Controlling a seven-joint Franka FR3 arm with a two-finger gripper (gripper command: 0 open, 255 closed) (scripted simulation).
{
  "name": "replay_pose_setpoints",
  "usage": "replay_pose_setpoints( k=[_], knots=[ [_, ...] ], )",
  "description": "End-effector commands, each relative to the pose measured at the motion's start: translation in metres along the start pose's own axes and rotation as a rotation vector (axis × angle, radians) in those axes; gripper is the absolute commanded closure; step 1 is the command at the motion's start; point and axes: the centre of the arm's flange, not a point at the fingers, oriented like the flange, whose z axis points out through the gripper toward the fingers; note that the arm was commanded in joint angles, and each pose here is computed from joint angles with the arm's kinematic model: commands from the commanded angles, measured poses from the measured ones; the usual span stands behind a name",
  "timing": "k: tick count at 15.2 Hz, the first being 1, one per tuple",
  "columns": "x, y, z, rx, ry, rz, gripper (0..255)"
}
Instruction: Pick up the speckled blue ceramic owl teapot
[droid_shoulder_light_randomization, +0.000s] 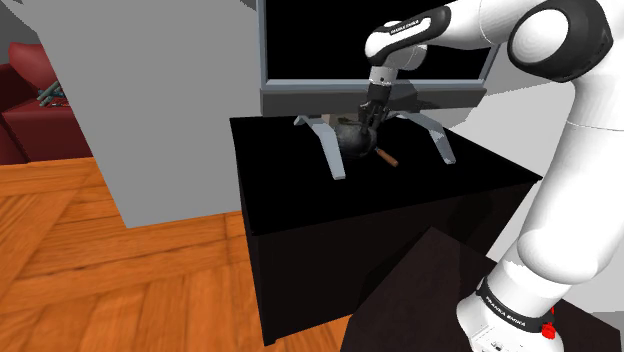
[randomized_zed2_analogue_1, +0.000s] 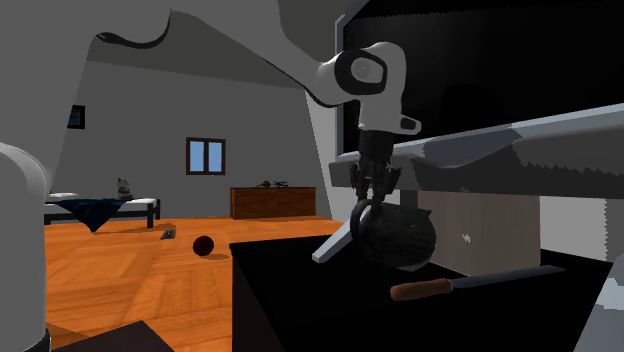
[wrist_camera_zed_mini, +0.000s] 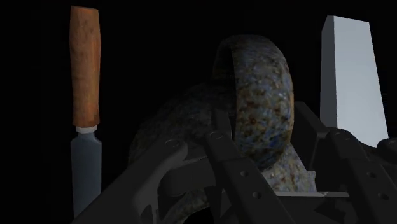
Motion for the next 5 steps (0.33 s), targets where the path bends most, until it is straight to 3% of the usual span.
replay_pose_setpoints(
  k=[1,5],
  knots=[
    [-0.001,-0.003,-0.012,0.002,0.004,-0.003,255],
    [-0.002,-0.004,-0.023,0.002,0.004,-0.003,255]
  ],
)
